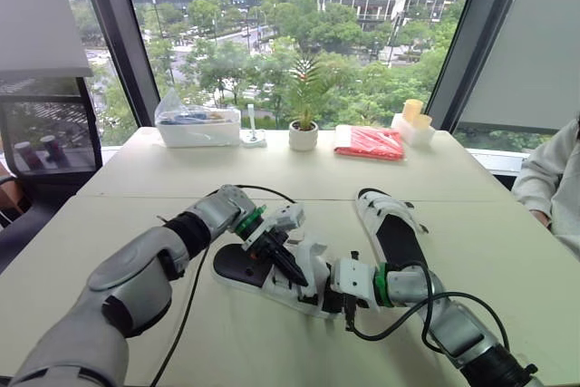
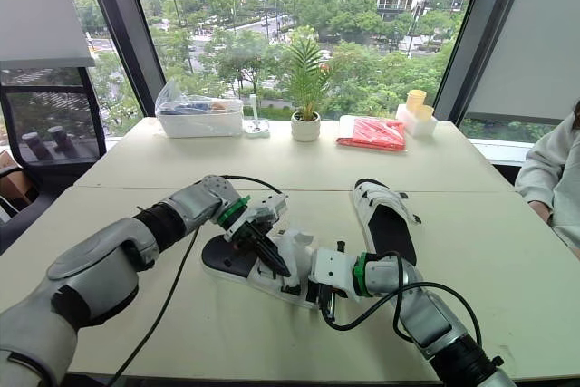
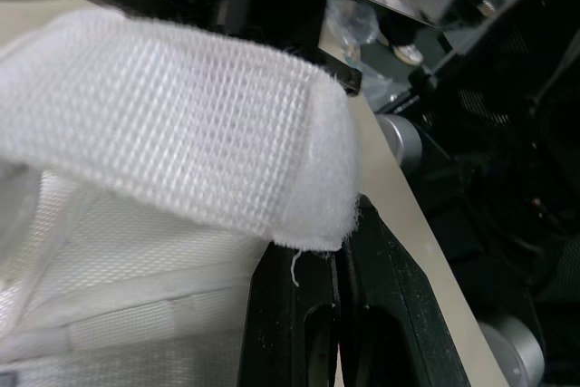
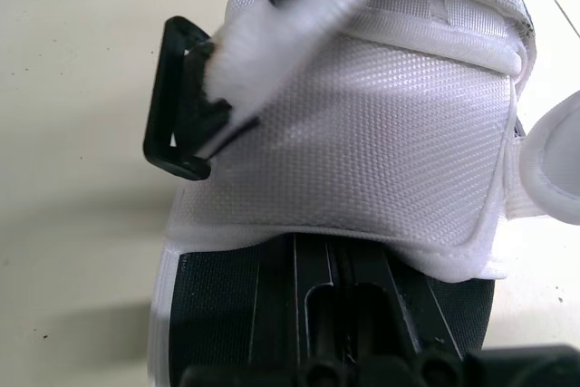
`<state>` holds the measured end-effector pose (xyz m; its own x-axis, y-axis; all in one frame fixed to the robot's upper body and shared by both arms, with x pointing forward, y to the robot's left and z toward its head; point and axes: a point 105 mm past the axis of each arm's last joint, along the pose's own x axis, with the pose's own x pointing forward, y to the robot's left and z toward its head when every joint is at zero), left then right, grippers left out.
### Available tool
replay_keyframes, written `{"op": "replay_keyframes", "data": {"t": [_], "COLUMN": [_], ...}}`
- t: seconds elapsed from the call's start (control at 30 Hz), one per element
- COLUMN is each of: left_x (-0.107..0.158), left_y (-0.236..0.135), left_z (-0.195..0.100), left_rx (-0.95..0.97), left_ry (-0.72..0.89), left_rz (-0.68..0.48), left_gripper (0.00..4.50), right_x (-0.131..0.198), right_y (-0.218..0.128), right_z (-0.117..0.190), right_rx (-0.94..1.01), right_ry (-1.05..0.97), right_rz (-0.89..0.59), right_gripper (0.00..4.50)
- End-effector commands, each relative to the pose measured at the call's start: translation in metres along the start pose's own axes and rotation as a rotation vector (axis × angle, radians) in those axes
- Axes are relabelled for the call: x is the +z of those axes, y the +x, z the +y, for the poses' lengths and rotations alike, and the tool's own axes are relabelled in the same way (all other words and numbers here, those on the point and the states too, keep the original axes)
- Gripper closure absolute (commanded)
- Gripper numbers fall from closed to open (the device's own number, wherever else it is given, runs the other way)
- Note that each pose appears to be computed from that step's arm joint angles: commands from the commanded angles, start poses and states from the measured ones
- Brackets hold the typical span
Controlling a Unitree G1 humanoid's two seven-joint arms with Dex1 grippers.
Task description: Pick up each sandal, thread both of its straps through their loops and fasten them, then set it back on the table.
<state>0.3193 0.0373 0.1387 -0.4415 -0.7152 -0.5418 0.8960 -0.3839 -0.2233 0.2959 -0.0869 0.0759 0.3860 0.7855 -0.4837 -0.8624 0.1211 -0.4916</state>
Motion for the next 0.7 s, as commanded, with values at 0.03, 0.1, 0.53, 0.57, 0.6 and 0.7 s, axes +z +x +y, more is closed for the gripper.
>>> {"op": "replay_keyframes", "data": {"t": [0.03, 0.1, 0.53, 0.57, 0.6, 0.7], "left_x": [-0.009, -0.013, 0.009, 0.011, 0.014, 0.019], "left_y": [-0.006, -0.009, -0.015, -0.017, -0.02, -0.026], "left_z": [-0.003, -0.002, 0.01, 0.01, 0.009, 0.007], "left_rx": [0.0, 0.007, 0.085, 0.093, 0.097, 0.107], "left_ry": [0.057, 0.068, 0.051, 0.042, 0.032, -0.013], "left_rz": [0.084, 0.107, -0.094, -0.126, -0.163, -0.262], "left_gripper": [4.47, 4.47, 1.76, 1.29, 0.81, 0.81], "right_x": [-0.04, -0.039, -0.039, -0.039, -0.039, -0.039], "right_y": [0.017, 0.018, 0.018, 0.018, 0.018, 0.019], "right_z": [0.059, 0.059, 0.063, 0.064, 0.065, 0.067], "right_rx": [0.204, 0.206, 0.213, 0.213, 0.214, 0.215], "right_ry": [0.13, 0.129, 0.132, 0.134, 0.135, 0.138], "right_rz": [0.136, 0.135, 0.133, 0.133, 0.133, 0.131], "right_gripper": [4.5, 4.5, 4.5, 4.5, 4.5, 4.5]}}
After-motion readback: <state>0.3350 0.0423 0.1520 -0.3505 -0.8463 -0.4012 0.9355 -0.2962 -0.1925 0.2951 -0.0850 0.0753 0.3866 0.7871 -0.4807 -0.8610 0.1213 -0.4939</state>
